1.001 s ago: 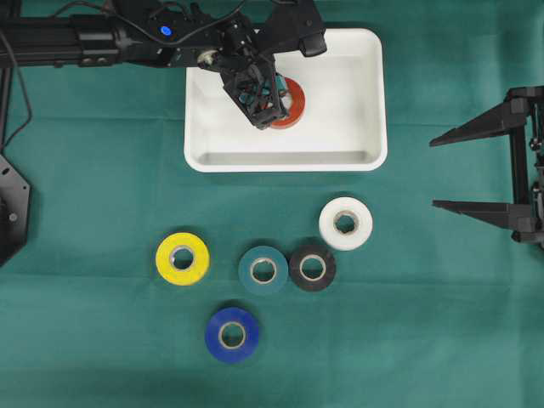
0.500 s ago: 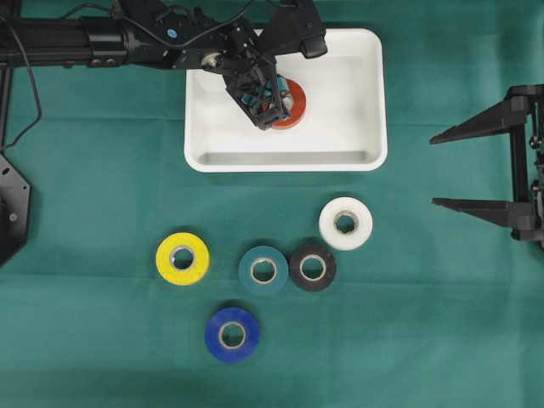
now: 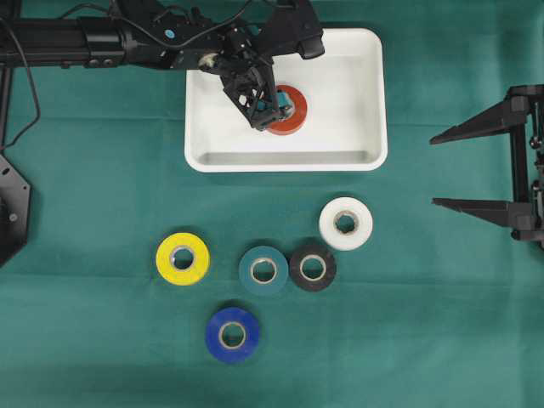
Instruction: Pick up the tape from a random location and place it into the white case.
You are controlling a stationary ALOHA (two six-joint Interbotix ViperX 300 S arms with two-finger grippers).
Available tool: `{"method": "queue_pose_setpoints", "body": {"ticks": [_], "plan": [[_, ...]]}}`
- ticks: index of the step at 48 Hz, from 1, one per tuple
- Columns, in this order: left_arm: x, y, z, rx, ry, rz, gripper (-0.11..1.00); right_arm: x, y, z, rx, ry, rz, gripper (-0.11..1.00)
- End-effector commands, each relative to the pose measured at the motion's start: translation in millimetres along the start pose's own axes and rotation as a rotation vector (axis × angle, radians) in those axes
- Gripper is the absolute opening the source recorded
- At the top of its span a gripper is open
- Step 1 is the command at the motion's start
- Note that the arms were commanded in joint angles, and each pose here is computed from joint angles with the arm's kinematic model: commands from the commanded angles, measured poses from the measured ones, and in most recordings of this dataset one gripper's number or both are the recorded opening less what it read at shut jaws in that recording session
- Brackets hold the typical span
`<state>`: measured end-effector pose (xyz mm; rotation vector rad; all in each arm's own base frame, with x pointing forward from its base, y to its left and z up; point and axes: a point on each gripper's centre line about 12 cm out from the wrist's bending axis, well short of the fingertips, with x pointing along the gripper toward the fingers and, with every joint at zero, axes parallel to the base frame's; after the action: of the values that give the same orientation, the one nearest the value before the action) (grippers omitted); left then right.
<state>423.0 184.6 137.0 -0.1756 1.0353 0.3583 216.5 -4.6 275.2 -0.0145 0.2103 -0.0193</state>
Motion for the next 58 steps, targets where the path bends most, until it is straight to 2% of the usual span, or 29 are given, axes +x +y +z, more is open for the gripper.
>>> {"method": "queue_pose_setpoints", "body": {"ticks": [1, 14, 20, 32, 48, 58], "plan": [[-37.1, 1.6, 19.1, -0.003, -0.084, 0.003, 0.95, 0.5, -0.6, 12.4, 0.002, -0.025, -0.002, 0.91], [-108.7, -6.5, 35.9, 0.013, -0.180, -0.005, 0.95, -0.2, -0.7, 16.1, 0.006, -0.015, -0.003, 0.91], [-128.7, -14.7, 37.2, 0.029, -0.206, -0.015, 0.95, -0.9, -0.8, 17.5, 0.006, -0.018, -0.003, 0.91], [-130.3, -34.2, 31.0, 0.063, -0.212, -0.043, 0.95, -1.8, -0.8, 17.7, 0.008, -0.021, -0.003, 0.91], [-136.8, -112.4, 24.3, 0.211, -0.239, -0.155, 0.95, -1.5, -0.7, 16.8, 0.010, -0.018, -0.003, 0.91], [-144.3, -123.8, 14.6, 0.237, -0.232, -0.175, 0.94, -1.5, -0.7, 17.5, 0.013, -0.020, -0.003, 0.91]]}}
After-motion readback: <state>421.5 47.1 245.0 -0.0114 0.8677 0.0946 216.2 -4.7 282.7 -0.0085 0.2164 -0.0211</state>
